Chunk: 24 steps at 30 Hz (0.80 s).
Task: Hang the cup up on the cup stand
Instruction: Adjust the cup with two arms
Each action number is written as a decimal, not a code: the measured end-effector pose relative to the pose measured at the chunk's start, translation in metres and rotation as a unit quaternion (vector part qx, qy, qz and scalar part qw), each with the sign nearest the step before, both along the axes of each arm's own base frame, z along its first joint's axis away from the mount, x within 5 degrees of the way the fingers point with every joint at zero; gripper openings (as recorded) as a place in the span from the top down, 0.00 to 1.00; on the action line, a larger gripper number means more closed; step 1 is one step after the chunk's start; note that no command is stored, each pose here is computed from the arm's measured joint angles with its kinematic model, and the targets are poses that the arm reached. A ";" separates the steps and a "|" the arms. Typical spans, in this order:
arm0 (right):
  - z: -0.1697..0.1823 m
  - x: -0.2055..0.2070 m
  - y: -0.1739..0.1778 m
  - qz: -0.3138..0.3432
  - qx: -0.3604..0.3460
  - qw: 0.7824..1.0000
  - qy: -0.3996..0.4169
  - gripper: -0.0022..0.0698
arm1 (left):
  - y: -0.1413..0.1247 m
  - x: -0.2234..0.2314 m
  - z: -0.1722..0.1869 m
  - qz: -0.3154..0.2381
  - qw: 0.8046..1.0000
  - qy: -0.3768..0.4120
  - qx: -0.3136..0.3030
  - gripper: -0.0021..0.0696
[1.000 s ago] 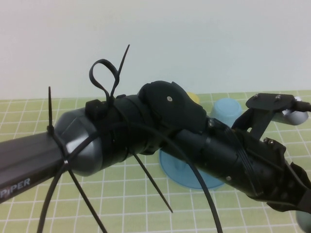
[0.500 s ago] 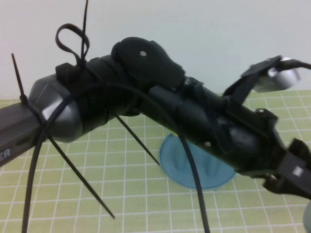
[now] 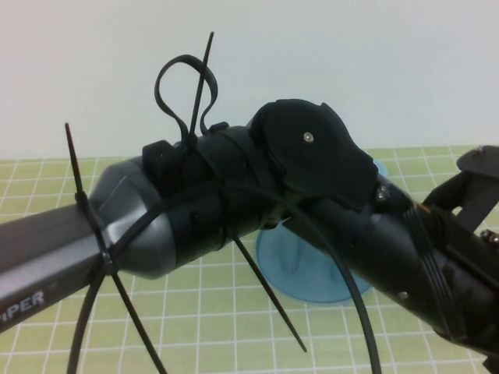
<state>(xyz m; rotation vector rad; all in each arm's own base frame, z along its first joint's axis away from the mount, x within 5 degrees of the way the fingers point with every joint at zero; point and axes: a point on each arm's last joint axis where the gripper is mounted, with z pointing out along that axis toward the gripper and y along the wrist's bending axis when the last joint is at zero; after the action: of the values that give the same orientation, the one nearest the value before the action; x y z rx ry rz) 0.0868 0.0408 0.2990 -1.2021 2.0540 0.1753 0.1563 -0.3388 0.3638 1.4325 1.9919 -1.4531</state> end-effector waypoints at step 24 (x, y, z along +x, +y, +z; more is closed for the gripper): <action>-0.003 0.001 -0.003 -0.003 -0.018 1.000 0.005 0.19 | -0.011 0.007 -0.015 0.004 1.000 0.010 0.001 0.96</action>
<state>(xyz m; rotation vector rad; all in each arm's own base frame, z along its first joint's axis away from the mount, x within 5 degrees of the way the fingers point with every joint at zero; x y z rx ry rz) 0.0879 0.0381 0.2965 -1.2186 2.0769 0.1411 0.1636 -0.3497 0.3488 1.4141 2.0086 -1.4687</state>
